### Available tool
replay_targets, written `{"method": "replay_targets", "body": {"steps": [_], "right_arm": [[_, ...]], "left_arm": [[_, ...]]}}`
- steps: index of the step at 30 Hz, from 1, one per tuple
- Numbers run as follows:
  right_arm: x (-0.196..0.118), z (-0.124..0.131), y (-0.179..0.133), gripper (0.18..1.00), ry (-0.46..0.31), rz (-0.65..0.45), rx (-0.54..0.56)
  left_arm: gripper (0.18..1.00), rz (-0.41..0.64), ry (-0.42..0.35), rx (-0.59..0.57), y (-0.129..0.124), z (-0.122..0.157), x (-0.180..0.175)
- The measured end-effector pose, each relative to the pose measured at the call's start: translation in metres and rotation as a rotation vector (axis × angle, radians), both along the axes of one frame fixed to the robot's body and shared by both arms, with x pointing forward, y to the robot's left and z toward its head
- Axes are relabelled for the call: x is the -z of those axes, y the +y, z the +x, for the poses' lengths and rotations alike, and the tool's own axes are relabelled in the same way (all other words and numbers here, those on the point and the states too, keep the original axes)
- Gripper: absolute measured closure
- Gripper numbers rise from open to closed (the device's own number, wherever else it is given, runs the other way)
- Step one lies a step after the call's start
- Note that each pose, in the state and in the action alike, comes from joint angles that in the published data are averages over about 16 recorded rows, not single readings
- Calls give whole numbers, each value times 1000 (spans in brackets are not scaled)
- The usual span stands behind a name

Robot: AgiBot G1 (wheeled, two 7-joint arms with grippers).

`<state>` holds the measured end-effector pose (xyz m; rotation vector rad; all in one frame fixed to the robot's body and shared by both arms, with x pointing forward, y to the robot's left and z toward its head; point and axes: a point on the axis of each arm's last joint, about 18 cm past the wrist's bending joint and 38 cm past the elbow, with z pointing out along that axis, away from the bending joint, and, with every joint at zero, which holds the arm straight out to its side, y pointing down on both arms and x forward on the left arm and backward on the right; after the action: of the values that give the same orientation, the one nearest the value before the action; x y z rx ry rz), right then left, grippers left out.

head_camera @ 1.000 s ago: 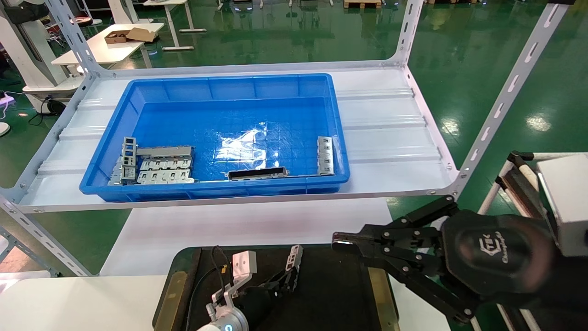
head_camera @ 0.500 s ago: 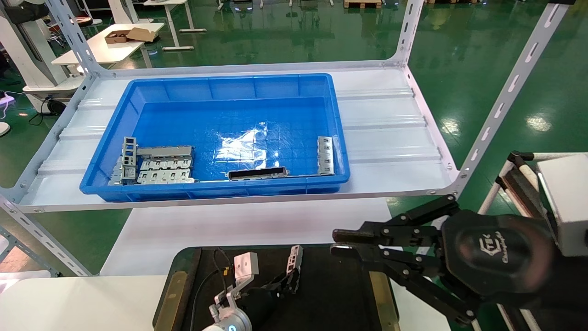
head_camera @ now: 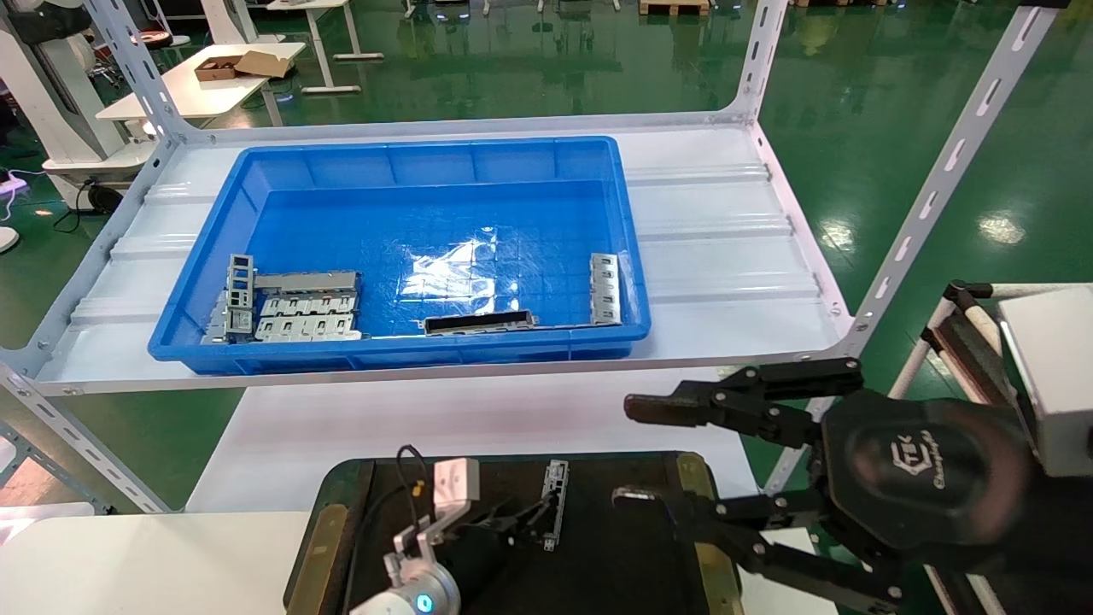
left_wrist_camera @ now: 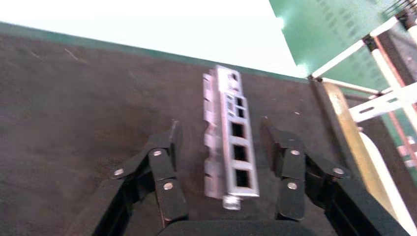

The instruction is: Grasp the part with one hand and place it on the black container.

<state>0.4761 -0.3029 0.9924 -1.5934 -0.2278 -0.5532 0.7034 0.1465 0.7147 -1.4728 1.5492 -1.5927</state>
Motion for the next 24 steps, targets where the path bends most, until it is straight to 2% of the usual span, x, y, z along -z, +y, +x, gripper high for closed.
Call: {"method": "replay_targets", "body": {"steps": [8,18,24], "right_arm": [[0,0,0,591,0,0,0],[0,0,0,377,0,0,0],[0,0,0,273,0,0,0]], "left_arm": [[481,136,-82,73,26,-12,-24],[284,336,-197,187,65,-50,-48],[224,451,-230,221,92,-66,-54]]}}
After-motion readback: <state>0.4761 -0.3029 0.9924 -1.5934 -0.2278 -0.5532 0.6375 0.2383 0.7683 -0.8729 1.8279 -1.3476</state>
